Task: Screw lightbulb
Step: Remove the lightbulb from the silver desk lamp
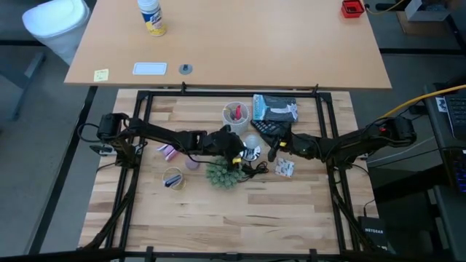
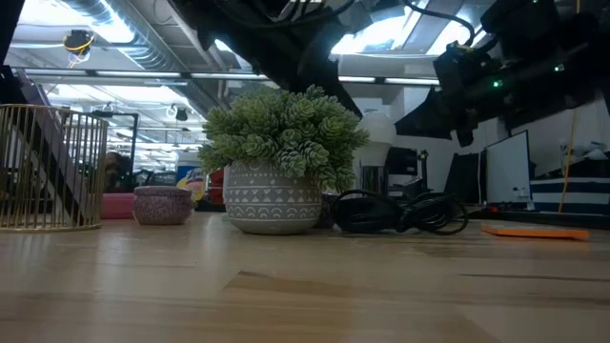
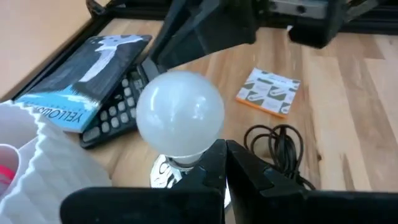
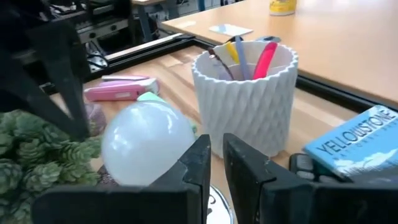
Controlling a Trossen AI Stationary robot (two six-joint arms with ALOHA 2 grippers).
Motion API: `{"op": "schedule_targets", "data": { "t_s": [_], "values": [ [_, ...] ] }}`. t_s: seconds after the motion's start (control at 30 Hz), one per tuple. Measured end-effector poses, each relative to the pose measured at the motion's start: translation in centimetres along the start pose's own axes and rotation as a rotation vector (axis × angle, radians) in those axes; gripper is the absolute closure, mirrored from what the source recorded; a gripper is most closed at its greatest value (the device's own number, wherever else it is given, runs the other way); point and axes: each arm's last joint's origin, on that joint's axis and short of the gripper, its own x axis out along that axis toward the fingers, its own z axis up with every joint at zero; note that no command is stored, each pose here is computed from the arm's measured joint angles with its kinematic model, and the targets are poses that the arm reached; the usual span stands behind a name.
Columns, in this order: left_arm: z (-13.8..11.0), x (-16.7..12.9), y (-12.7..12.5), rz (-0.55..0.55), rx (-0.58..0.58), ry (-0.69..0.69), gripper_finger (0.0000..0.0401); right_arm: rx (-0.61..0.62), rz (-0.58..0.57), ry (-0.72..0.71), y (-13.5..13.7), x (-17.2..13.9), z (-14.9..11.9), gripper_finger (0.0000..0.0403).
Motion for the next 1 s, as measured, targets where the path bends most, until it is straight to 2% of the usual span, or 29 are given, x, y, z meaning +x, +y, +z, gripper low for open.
{"op": "schedule_targets", "data": {
  "t_s": [0.17, 0.3, 0.43, 0.57, 0.63, 0.7, 0.83, 1.0],
  "values": [
    [0.0, -0.2, -0.8, -0.013, 0.010, -0.004, 0.0400, -0.011, -0.006, -0.009, 0.0, 0.0, 0.1, 0.0353],
    [0.3, -0.3, -1.0, 0.025, 0.002, -0.048, 0.0400, -0.009, 0.023, -0.053, 0.2, -0.1, 0.7, 0.0353],
    [1.3, -0.3, -0.6, 0.093, -0.017, -0.148, 0.0400, 0.029, 0.185, -0.118, 0.7, -0.7, 2.0, 0.0353],
    [1.9, -0.3, 0.2, 0.161, -0.009, -0.200, 0.0400, 0.048, 0.367, -0.121, 1.3, -1.2, 2.5, 0.0353],
    [2.0, -0.1, 1.0, 0.181, -0.018, -0.198, 0.0400, 0.055, 0.394, -0.102, 1.7, -1.4, 2.3, 0.0353],
    [1.9, 0.1, 1.9, 0.205, -0.028, -0.185, 0.0400, 0.051, 0.381, -0.089, 2.1, -1.5, 1.9, 0.0353],
    [1.4, 0.4, 3.3, 0.242, -0.042, -0.124, 0.0400, 0.026, 0.284, -0.046, 2.5, -1.3, 0.7, 0.0353],
    [0.9, 0.7, 4.0, 0.161, -0.061, -0.075, 0.0400, 0.005, 0.215, -0.012, 2.6, -0.8, -0.4, 0.0353]
  ]
}}
